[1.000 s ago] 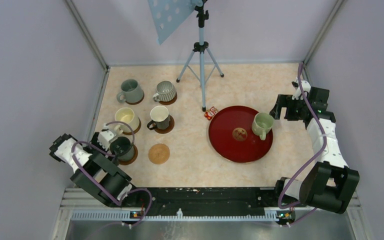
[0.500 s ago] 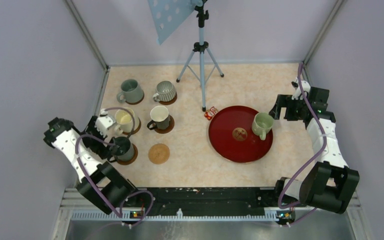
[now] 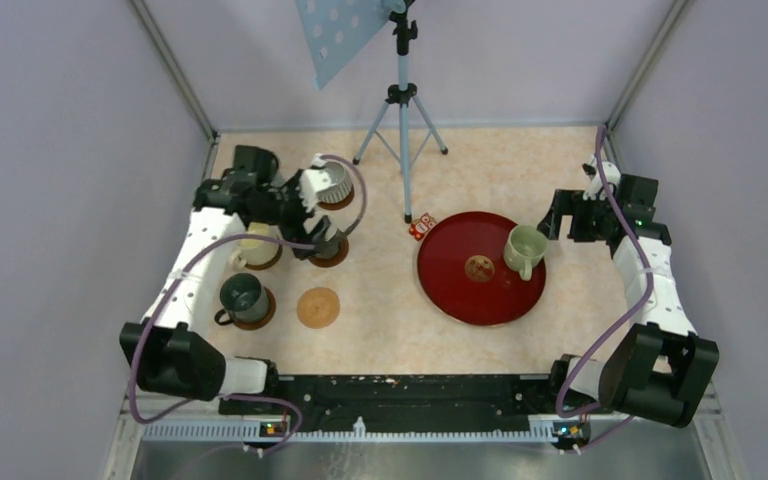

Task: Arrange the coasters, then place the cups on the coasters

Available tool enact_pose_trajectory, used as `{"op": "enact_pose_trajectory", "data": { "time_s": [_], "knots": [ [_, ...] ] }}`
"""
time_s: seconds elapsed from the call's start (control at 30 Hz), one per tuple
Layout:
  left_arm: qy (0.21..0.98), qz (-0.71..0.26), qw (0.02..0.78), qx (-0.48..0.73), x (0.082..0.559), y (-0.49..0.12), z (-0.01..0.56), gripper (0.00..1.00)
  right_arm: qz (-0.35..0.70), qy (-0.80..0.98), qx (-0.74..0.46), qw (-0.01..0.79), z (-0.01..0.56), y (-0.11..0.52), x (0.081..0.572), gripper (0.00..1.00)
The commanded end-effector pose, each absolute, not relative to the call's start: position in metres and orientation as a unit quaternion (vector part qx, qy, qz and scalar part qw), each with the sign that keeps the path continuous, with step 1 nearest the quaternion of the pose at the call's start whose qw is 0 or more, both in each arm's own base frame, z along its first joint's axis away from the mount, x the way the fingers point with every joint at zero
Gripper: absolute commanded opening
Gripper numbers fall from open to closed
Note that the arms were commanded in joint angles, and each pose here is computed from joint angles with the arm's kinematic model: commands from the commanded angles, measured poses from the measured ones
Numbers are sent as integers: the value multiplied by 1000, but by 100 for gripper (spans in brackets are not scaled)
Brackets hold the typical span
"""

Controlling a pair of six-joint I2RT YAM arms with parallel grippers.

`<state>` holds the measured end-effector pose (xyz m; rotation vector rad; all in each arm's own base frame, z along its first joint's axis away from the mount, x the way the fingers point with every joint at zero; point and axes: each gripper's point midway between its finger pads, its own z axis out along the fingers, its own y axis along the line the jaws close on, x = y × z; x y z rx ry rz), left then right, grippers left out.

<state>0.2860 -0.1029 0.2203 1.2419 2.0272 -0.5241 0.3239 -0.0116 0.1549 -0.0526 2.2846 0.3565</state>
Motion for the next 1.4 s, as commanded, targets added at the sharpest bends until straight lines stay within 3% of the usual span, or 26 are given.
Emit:
{"op": "enact_pose_trajectory", "data": {
  "time_s": [0.0, 0.3, 0.43, 0.57, 0.7, 1.13, 1.37],
  "knots": [
    [778, -225, 363, 460, 296, -190, 237, 99, 129, 894, -30, 428, 173, -16, 335, 91],
    [736, -245, 355, 522, 264, -379, 223, 99, 85, 892, 20, 443, 180, -39, 342, 93],
    [798, -194, 376, 429, 282, -432, 209, 99, 74, 889, 51, 449, 188, -59, 346, 94],
    [813, -240, 379, 372, 287, -472, 210, 99, 97, 876, 104, 462, 206, -82, 353, 94],
    [807, -226, 408, 362, 285, -495, 197, 99, 108, 869, 130, 466, 208, -92, 357, 94],
    [807, -276, 400, 336, 258, -555, 157, 99, 123, 869, 130, 462, 201, -88, 358, 94],
    [814, -268, 402, 322, 270, -575, 132, 99, 126, 867, 126, 465, 203, -86, 357, 94]
  ]
}}
